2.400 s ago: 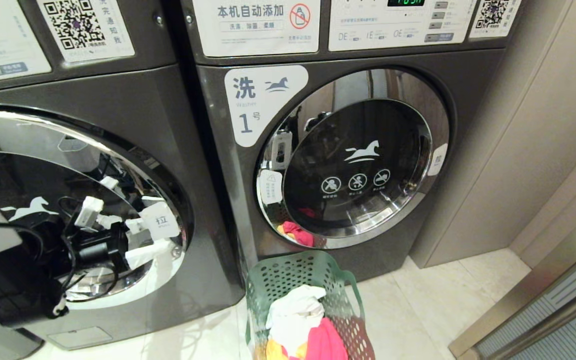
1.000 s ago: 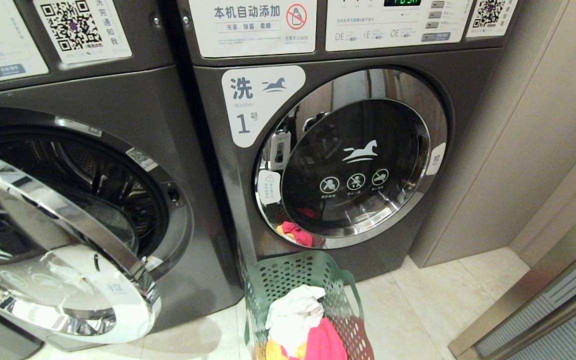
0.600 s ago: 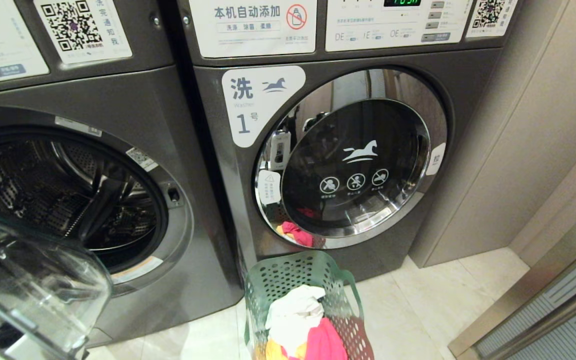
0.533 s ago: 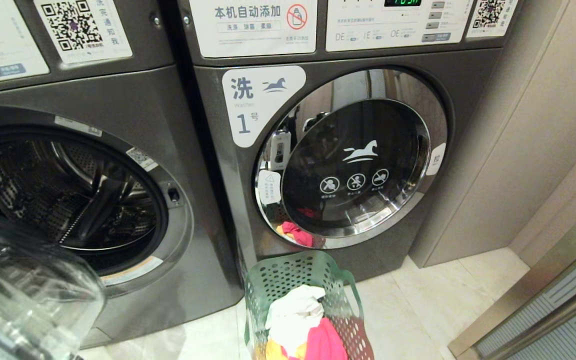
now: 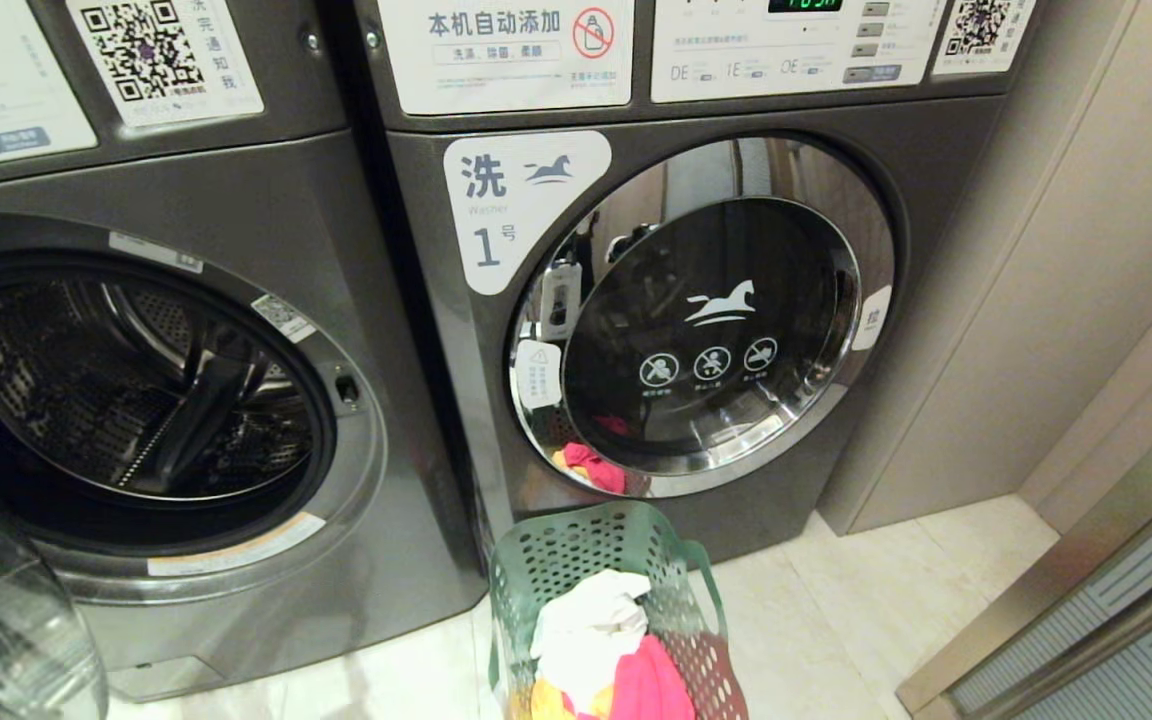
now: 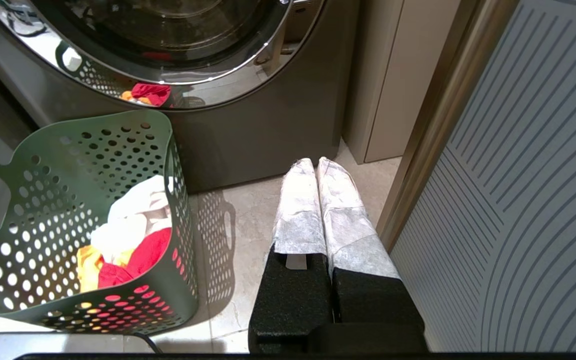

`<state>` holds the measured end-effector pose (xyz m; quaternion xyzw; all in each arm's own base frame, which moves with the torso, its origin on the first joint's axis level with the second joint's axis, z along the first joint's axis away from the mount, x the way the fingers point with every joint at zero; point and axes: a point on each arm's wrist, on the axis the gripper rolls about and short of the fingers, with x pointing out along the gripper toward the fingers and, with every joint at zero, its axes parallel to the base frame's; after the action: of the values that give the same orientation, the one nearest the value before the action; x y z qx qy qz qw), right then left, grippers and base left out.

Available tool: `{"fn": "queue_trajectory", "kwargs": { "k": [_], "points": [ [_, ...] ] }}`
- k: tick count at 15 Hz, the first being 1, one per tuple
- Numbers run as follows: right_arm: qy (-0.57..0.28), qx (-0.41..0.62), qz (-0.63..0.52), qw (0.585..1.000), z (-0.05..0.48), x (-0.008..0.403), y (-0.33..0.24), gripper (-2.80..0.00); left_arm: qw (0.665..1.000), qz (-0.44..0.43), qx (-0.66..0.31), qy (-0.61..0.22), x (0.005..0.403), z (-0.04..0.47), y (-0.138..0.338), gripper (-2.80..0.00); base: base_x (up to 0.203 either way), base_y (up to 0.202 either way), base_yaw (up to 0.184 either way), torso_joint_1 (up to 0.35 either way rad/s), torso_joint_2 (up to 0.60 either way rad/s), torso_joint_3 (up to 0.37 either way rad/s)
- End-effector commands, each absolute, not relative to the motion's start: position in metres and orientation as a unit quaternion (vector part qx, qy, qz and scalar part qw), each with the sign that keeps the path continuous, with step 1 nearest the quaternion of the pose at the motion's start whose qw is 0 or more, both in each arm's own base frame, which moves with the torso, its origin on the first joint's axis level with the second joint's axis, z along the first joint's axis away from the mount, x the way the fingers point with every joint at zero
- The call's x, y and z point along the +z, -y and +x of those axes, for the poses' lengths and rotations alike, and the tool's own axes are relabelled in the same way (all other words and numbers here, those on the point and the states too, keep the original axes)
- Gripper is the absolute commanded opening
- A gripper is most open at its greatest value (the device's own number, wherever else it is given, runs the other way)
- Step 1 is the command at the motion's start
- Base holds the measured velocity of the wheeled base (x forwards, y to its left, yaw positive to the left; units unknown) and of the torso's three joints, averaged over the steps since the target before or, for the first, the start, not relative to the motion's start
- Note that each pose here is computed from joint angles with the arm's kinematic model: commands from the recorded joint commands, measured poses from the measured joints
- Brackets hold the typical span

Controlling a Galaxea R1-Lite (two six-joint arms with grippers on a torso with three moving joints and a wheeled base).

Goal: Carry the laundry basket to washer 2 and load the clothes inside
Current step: Open the lid of the washing machine

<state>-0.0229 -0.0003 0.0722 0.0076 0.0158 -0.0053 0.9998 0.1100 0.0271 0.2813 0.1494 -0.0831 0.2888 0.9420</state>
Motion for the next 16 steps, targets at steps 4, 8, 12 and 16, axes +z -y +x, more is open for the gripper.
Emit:
{"fn": "queue_trajectory", "kwargs": {
  "k": [4,8,12,16],
  "points": [
    [-0.021,-0.005,0.008,1.000,-0.022,0.070,0.000,-2.80,0.828,0.131,0.542,-0.062,0.245,0.138,-0.065,0.00,0.000,0.000,0.000,0.000,0.00,0.000],
    [-0.021,-0.005,0.008,1.000,-0.022,0.070,0.000,-2.80,0.725,0.097,0.676,-0.090,0.238,0.138,-0.105,0.00,0.000,0.000,0.000,0.000,0.00,0.000],
    [-0.021,-0.005,0.008,1.000,-0.022,0.070,0.000,-2.80,0.649,0.064,0.749,-0.122,0.222,0.115,-0.171,0.00,0.000,0.000,0.000,0.000,0.00,0.000],
    [-0.021,-0.005,0.008,1.000,-0.022,0.070,0.000,-2.80,0.607,0.045,0.779,-0.150,0.212,0.098,-0.214,-2.80,0.000,0.000,0.000,0.000,0.00,0.000]
  ]
}}
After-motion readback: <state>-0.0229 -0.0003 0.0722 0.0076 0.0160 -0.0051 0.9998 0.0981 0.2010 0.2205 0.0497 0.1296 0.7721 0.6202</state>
